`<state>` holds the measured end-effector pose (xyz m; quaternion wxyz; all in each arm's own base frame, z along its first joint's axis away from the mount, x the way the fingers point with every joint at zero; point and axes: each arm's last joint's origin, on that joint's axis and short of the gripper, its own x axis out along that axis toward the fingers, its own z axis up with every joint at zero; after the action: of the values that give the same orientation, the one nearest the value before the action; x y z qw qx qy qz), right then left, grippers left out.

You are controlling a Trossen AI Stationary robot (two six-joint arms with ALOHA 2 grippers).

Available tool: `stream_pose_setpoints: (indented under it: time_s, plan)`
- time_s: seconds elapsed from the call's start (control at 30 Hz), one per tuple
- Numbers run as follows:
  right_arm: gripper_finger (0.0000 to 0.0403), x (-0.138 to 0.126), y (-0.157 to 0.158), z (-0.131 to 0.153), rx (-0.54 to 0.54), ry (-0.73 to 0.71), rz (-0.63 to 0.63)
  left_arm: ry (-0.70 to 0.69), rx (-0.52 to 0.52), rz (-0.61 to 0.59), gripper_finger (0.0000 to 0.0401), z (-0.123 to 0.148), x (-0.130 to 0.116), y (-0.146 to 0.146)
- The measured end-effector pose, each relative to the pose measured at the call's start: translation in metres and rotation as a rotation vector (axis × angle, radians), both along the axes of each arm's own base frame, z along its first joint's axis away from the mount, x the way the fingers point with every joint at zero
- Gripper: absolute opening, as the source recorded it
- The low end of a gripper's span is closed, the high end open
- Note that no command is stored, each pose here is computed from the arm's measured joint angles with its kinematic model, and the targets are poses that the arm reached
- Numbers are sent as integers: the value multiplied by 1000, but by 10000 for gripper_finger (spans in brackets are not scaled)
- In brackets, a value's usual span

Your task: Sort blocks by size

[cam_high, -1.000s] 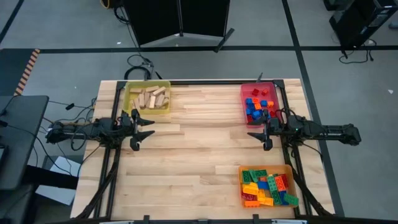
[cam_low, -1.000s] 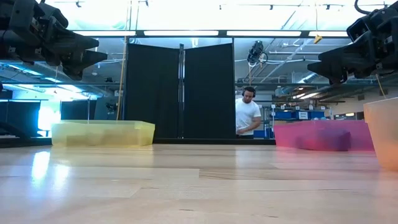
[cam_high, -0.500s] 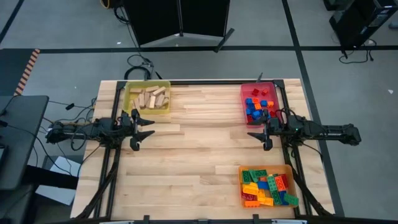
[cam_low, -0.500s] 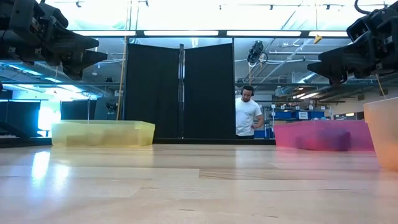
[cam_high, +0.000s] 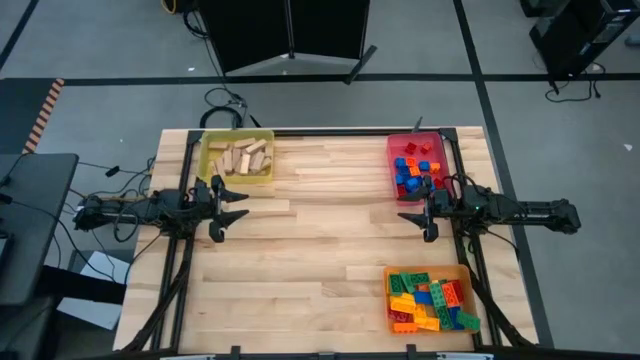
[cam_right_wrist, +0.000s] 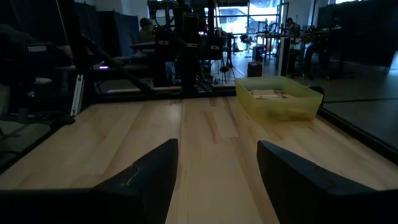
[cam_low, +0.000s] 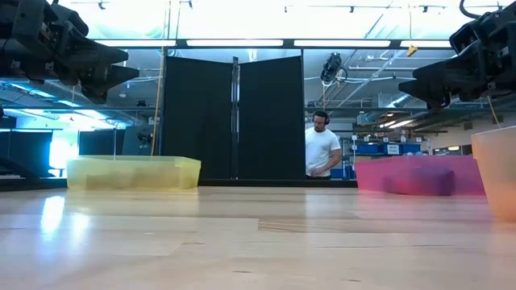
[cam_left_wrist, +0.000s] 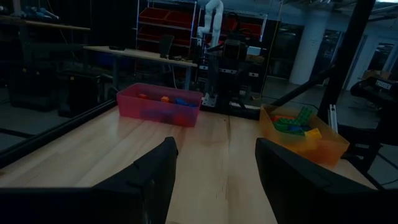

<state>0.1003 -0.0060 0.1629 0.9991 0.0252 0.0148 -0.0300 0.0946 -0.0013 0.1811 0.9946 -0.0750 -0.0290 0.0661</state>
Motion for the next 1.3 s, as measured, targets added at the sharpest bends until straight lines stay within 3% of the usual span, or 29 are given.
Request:
stream_pose_setpoints:
  time_s: [1.3]
  plan:
    - [235,0,0,0,0,-1,1,0,0,0,225,0,0,0]
